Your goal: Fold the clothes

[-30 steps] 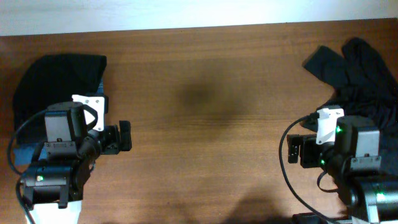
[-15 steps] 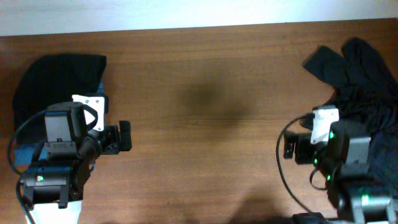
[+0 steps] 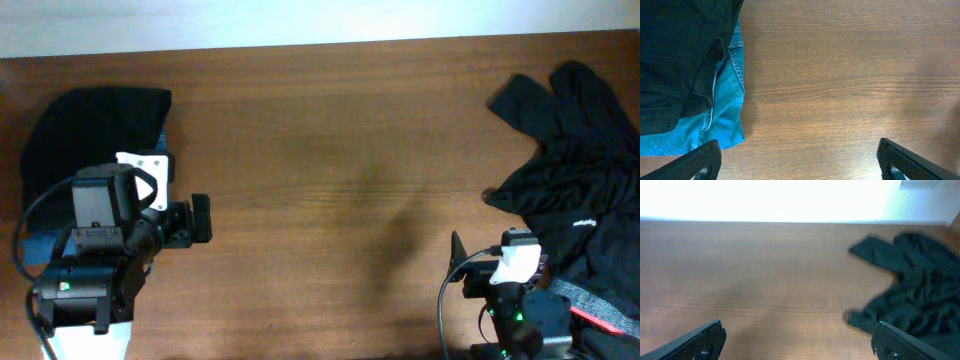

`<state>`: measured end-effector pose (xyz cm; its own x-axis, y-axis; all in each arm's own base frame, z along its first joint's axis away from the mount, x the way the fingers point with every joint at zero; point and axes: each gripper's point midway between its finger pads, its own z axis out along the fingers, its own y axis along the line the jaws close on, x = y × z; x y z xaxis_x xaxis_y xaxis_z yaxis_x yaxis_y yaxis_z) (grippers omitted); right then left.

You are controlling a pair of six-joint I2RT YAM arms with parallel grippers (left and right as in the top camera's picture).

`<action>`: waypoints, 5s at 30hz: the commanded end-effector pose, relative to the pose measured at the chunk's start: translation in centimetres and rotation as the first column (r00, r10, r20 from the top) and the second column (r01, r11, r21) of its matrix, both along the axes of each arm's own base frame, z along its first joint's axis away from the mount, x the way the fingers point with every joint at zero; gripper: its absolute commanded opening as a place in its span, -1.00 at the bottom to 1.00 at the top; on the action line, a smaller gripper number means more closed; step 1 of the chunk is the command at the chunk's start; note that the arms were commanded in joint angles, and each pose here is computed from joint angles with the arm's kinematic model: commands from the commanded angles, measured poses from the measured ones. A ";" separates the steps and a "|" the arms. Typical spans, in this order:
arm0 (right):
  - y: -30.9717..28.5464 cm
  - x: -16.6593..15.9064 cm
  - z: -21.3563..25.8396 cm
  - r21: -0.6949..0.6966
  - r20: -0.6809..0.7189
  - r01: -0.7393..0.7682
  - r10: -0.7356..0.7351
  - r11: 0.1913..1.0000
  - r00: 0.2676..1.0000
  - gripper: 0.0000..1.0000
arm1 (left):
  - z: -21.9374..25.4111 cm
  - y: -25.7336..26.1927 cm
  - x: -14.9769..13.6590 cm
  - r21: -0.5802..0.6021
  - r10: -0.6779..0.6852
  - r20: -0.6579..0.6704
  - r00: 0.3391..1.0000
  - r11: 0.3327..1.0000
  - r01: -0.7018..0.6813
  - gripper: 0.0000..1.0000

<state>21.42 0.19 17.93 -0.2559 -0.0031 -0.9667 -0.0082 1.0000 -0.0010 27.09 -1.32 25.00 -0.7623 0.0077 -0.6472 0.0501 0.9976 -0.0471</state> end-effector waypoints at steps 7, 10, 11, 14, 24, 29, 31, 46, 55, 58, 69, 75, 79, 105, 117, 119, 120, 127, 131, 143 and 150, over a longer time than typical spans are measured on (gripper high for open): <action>-2.4 1.4 0.8 -0.010 0.128 0.136 -0.134 0.991 0.983 0.97 | -0.1 0.0 0.0 0.013 -0.008 -0.003 1.000 1.000 0.008 0.98; -3.1 2.0 1.1 -0.003 0.199 0.178 -0.174 0.984 0.964 0.97 | -0.1 0.0 0.0 0.013 -0.008 -0.003 1.000 1.000 0.008 0.99; -3.1 2.3 1.1 0.002 0.224 0.178 -0.174 0.984 0.959 0.97 | -0.1 0.0 0.0 0.013 -0.008 -0.003 1.000 1.000 0.008 0.98; -3.0 3.0 0.6 0.014 0.290 0.172 -0.168 0.985 0.942 0.97 | -0.1 0.0 0.0 0.013 -0.008 -0.003 1.000 1.000 0.008 0.99; -0.6 3.2 -2.3 -0.013 0.181 0.030 -0.028 0.999 0.983 0.97 | -0.1 0.0 0.0 0.013 -0.008 -0.003 1.000 1.000 0.008 0.98; -0.6 3.2 -2.4 -0.013 0.178 0.031 -0.029 0.999 0.984 0.97 | -0.1 0.0 0.0 0.013 -0.008 -0.003 1.000 1.000 0.008 0.98; -0.6 3.2 -2.4 -0.013 0.178 0.031 -0.029 0.999 0.984 0.97 | -0.1 0.0 0.0 0.013 -0.008 -0.003 1.000 1.000 0.008 0.98; -0.6 3.2 -2.4 -0.013 0.178 0.031 -0.029 0.999 0.984 0.97 | -0.1 0.0 0.0 0.013 -0.008 -0.003 1.000 1.000 0.008 0.99; -0.6 3.2 -2.4 -0.013 0.178 0.031 -0.029 0.999 0.984 0.97 | -0.1 0.0 0.0 0.013 -0.008 -0.003 1.000 1.000 0.008 0.98; -0.6 3.2 -2.4 -0.013 0.178 0.031 -0.029 0.999 0.984 0.98 | -0.1 0.0 0.0 0.013 -0.008 -0.003 1.000 1.000 0.008 0.98; -0.6 3.2 -2.4 -0.013 0.178 0.031 -0.029 0.999 0.984 0.97 | -1.0 0.0 -1.4 0.013 -0.008 -0.002 1.000 1.000 0.008 0.98; -0.6 3.2 -2.4 -0.013 0.178 0.031 -0.029 0.999 0.984 0.97 | -4.7 0.3 -3.7 0.026 -0.007 0.037 0.999 1.000 0.006 0.99; -0.6 3.2 -2.4 -0.013 0.178 0.031 -0.029 0.999 0.984 0.97 | -6.6 0.3 -3.1 0.025 -0.006 0.192 0.981 1.000 0.002 0.98; -0.6 3.2 -2.4 -0.013 0.178 0.031 -0.029 0.999 0.984 0.97 | -9.0 1.7 -2.5 0.083 0.002 0.719 0.695 0.993 -0.088 0.98; -0.6 3.2 -2.4 -0.013 0.178 0.031 -0.029 0.999 0.984 0.97 | -9.3 1.0 -2.5 0.081 -0.025 0.712 0.702 0.996 -0.046 0.98; -0.6 3.2 -2.4 -0.013 0.178 0.031 -0.029 0.999 0.984 0.97 | -9.3 1.0 -2.5 0.081 -0.025 0.711 0.703 0.996 -0.046 0.98; -0.6 3.2 -2.4 -0.013 0.178 0.031 -0.029 0.999 0.984 0.97 | -9.3 1.0 -2.5 0.081 -0.025 0.711 0.703 0.996 -0.046 0.98; -0.6 3.2 -2.4 -0.013 0.178 0.031 -0.029 0.999 0.984 0.97 | -9.3 1.0 -2.5 0.081 -0.025 0.711 0.703 0.996 -0.046 0.98; -0.6 3.2 -2.4 -0.013 0.178 0.031 -0.029 0.999 0.984 0.97 | -9.3 1.0 -2.5 0.081 -0.025 0.711 0.703 0.996 -0.046 0.98; -0.6 3.2 -2.4 -0.013 0.178 0.031 -0.029 0.999 0.984 0.97 | -9.3 1.0 -2.5 0.081 -0.025 0.711 0.703 0.996 -0.046 0.98; -0.6 3.2 -2.4 -0.013 0.178 0.031 -0.029 0.999 0.984 0.97 | -9.3 1.0 -2.5 0.081 -0.025 0.711 0.703 0.996 -0.046 0.99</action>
<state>24.63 -0.26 15.83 -0.0731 -0.0083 -0.9973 0.0173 0.9998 -0.0096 24.64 -0.03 15.69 -0.0787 0.0657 -0.9947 0.0029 0.9978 0.0657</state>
